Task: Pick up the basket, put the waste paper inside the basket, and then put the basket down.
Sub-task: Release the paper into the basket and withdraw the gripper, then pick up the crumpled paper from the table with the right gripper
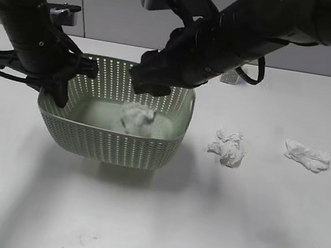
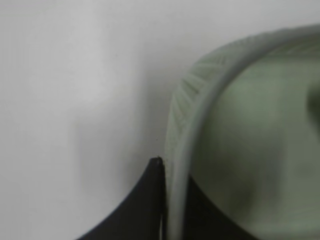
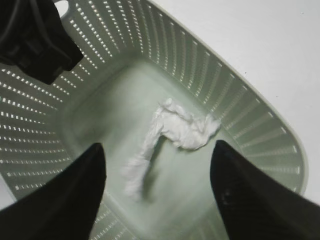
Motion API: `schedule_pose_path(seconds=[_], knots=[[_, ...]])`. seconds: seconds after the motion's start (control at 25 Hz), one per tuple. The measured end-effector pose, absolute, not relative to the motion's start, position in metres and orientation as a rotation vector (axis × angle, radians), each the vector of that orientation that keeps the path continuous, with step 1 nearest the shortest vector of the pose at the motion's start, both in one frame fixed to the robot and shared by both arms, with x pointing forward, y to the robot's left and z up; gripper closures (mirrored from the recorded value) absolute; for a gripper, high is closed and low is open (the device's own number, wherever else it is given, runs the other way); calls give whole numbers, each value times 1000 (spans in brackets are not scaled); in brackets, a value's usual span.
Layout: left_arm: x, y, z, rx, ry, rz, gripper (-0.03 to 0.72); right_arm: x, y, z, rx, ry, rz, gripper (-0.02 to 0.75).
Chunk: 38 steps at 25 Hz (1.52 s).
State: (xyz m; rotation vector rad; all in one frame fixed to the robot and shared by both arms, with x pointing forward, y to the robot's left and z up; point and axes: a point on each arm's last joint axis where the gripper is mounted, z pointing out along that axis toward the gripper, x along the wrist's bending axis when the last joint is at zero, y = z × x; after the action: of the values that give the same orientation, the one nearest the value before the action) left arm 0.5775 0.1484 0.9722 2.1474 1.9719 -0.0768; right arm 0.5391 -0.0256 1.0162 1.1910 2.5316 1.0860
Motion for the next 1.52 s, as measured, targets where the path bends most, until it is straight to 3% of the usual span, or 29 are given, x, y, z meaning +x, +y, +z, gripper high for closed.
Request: schedule_pose_path(seconds=[0.04,0.12,0.24,0.36,0.52,0.72,0.96,1.16,1.32,1.4,1.52], knots=[[578,148,972,2147,1972,-76,685,540,-27,1016,1188,2529,1081,220],[578,148,972,2145,1971,-76,685,543,-30,1022,1180,2504,1076,150],[577,148,972,2145,1971,-78,685,555,-53,1037,1266,2409,1040,141],[578,148,972,2143,1969,-75,685,581,-105,1042,1420,2304,921,146],[578,148,972,2140,1967,-72,685,607,-194,1019,1697,2144,740,148],[579,147,973,2133,1961,-65,685,608,-281,958,2011,2018,501,149],[580,147,973,2124,1956,-58,685,615,-301,907,2029,2089,395,149],[580,147,973,2124,1956,-58,685,620,-299,888,1999,2116,423,152],[580,147,973,2124,1956,-58,685,621,-299,887,1958,2145,421,241],[580,147,973,2124,1956,-58,685,621,-299,887,1950,2150,421,378],[580,147,973,2124,1956,-58,685,620,-298,888,1959,2155,420,654]])
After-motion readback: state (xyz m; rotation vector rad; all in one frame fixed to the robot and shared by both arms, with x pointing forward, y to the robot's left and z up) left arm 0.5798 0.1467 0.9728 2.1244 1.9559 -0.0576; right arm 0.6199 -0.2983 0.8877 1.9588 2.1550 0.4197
